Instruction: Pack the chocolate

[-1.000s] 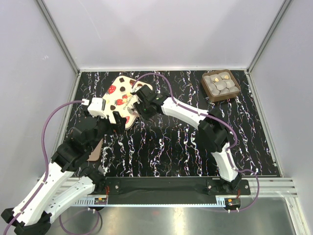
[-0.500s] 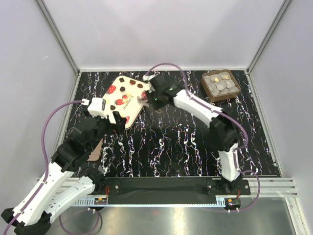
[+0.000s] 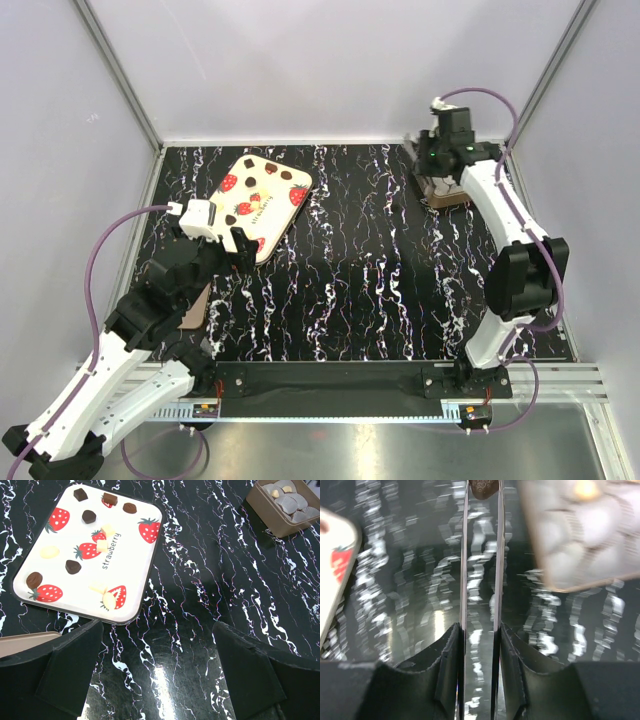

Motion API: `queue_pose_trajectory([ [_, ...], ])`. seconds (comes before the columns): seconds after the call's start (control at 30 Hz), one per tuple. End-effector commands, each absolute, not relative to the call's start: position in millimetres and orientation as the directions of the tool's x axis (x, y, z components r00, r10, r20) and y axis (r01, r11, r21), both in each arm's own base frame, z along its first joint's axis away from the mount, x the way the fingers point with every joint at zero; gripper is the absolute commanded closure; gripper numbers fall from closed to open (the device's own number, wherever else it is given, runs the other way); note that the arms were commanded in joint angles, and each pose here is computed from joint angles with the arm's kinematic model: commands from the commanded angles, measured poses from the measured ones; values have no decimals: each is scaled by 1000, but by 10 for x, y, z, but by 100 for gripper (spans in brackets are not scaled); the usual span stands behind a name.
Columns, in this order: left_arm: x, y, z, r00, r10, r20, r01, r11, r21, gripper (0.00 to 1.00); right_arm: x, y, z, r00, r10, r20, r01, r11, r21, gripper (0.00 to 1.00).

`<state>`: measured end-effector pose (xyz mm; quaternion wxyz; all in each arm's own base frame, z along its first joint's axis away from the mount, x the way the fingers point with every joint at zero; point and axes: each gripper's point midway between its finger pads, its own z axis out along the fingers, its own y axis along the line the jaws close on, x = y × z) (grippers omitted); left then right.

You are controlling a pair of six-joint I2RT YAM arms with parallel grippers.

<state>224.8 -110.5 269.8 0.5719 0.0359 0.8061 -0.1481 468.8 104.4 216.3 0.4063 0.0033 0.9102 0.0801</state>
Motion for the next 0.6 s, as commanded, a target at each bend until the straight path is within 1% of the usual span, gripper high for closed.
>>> queue_pose_trajectory([
  [0.0, 2329, -1119, 2807, -299, -136, -945, 222, 953, -207, 1, 4759, 645, 2164, -660, 139, -738, 46, 988, 145, 60],
  [0.1, 2334, -1122, 2792, -303, -131, -944, 221, 954, -203, 1, 4887, 373, 2071, -659, 185, -729, 114, 983, 146, 61],
  [0.2, 2349, -1111, 2772, -306, -125, -944, 213, 957, -196, 1, 5006, 236, 2039, -650, 222, -727, 146, 975, 166, 61],
  [0.43, 2358, -1109, 2775, -307, -125, -943, 208, 959, -195, 1, 5145, 196, 1893, -661, 265, -702, 174, 964, 199, 60],
  [0.57, 2369, -1121, 2777, -308, -122, -944, 212, 958, -193, 1, 5214, 186, 1812, -652, 279, -705, 184, 960, 210, 60],
])
